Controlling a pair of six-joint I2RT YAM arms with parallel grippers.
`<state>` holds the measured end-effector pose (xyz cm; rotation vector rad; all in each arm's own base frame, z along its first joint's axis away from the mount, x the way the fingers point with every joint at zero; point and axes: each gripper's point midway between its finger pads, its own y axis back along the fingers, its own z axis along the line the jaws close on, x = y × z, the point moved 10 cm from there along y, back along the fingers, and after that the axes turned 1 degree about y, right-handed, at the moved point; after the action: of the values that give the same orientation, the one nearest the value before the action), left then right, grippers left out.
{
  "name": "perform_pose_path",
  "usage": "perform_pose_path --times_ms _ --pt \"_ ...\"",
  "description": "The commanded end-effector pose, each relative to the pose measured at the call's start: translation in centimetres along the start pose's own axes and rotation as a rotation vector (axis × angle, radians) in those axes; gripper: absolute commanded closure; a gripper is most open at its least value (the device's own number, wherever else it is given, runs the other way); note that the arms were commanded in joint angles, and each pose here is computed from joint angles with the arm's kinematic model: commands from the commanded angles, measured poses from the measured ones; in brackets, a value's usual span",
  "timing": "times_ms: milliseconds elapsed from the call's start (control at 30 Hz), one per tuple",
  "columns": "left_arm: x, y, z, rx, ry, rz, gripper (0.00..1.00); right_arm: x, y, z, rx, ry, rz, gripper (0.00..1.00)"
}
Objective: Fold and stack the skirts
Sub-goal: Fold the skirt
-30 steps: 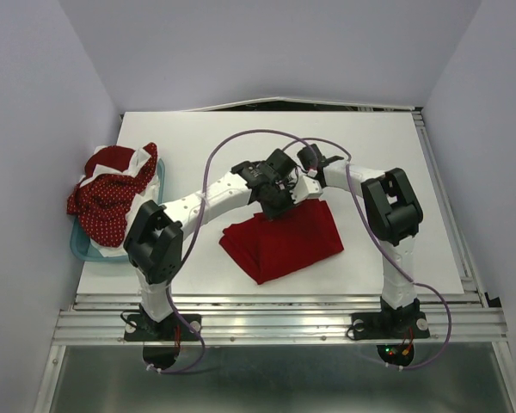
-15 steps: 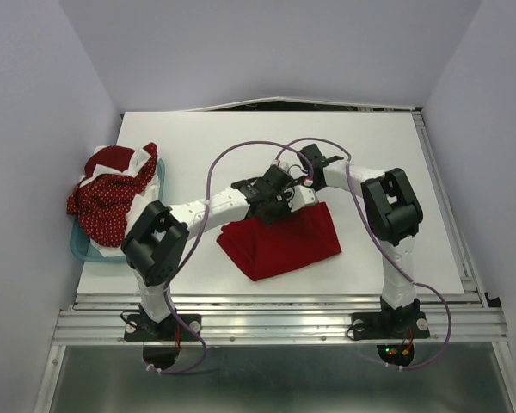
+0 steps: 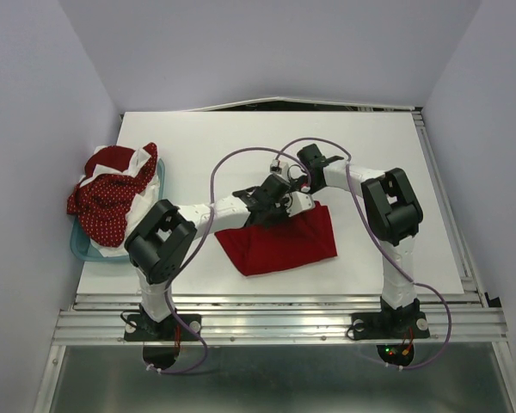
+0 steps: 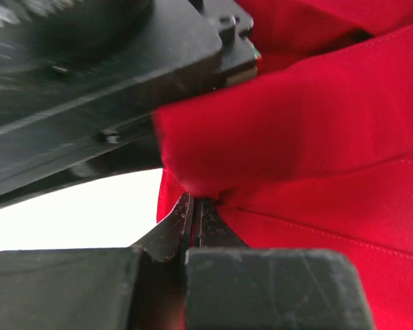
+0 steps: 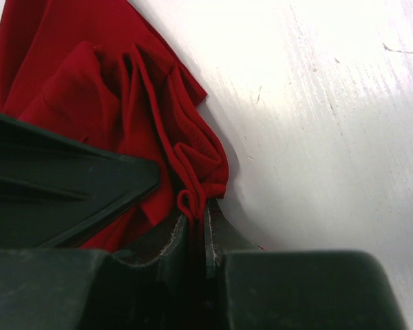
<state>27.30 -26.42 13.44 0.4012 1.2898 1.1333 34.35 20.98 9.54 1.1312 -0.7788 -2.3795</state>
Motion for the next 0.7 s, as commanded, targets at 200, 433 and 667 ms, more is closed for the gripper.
perform_pose_path --times_ms 200,433,667 --pt "2.7 -2.6 -1.0 0.028 -0.011 0.075 1.00 -1.2 1.8 -0.3 0.102 -0.051 -0.002 0.78" --pt "3.3 -3.2 -1.6 0.074 -0.019 0.106 1.00 -3.5 6.9 -4.3 0.319 -0.136 -0.103 0.66" --pt "3.2 -3.8 -1.5 0.095 0.003 0.150 0.91 -5.5 13.8 -6.9 0.507 -0.231 -0.250 0.60"
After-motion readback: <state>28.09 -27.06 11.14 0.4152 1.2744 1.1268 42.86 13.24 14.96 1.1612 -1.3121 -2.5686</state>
